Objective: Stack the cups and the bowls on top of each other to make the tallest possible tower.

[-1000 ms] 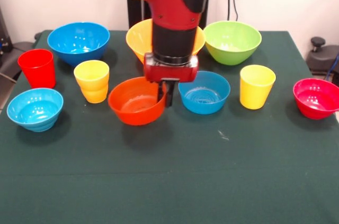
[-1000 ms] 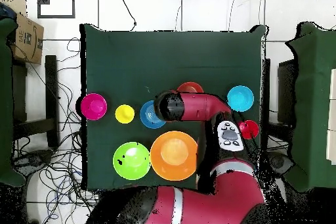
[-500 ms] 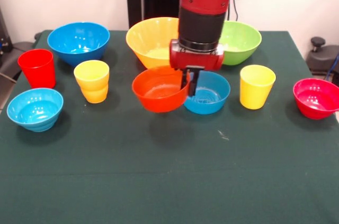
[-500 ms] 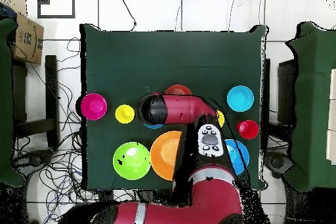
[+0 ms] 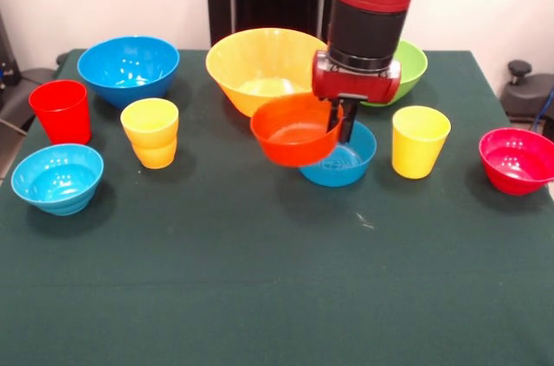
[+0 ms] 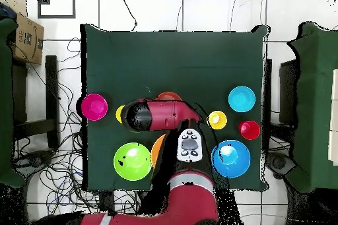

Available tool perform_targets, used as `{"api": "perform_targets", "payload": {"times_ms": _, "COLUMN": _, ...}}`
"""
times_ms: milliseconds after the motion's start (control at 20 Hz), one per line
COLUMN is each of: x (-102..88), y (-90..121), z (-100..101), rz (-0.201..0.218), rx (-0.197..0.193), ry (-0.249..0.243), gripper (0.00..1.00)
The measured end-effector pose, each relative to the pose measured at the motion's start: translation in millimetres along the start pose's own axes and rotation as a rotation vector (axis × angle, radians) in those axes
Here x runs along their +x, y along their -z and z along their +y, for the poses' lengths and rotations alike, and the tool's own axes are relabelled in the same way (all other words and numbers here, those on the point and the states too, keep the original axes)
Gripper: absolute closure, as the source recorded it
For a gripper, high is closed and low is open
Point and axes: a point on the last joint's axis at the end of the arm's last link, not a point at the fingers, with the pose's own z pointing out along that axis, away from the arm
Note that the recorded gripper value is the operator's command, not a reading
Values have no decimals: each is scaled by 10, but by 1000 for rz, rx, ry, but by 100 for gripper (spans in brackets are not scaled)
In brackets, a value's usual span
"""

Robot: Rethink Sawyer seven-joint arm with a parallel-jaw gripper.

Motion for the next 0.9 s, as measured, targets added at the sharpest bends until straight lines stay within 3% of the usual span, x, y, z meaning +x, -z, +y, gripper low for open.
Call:
{"api": "perform_targets", "payload": {"times_ms": 650, "x": 450, "y": 53, "z": 413, "rz": 46, "rx": 36, "ry": -56, "gripper": 100}}
{"api": "perform_targets", "payload": {"times_ms": 900, "x": 557, "y": 63, "z": 487, "rz": 52, "rx": 50, "ry": -70, "gripper": 100}}
